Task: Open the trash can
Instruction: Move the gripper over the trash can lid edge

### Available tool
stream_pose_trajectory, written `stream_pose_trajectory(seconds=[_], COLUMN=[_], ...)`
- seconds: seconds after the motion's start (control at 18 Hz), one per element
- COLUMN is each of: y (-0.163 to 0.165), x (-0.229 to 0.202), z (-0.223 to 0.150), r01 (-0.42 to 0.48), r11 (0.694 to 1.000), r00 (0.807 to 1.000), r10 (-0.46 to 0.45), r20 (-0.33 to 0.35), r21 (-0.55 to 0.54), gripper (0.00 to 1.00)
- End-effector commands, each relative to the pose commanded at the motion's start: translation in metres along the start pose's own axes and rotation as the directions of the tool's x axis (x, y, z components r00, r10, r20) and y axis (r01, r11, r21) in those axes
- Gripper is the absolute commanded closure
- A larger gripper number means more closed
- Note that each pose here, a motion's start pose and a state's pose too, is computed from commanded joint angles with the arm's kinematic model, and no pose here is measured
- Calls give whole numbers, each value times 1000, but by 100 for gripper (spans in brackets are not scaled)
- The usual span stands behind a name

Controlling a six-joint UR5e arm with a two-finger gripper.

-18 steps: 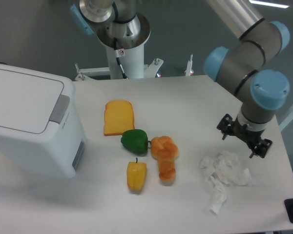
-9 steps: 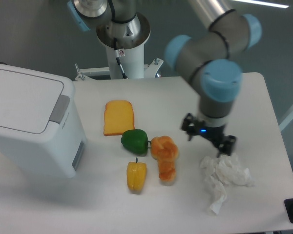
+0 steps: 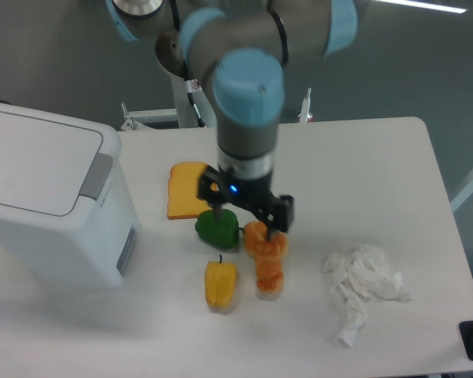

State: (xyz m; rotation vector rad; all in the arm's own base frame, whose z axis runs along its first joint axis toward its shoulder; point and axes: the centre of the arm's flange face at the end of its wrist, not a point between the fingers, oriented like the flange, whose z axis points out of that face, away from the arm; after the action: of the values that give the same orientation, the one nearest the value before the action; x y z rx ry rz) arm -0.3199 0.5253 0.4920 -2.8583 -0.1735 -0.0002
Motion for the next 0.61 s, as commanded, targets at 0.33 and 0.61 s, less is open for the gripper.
stream_pose_trajectory(seconds=[0.33, 0.61], y=[-14, -13], x=[40, 56], z=[-17, -14], r01=[137, 192], r11=[987, 978], r00=[985, 972], r10=[-126, -179], r20=[-122, -156], r21=[89, 79], gripper=[0, 0])
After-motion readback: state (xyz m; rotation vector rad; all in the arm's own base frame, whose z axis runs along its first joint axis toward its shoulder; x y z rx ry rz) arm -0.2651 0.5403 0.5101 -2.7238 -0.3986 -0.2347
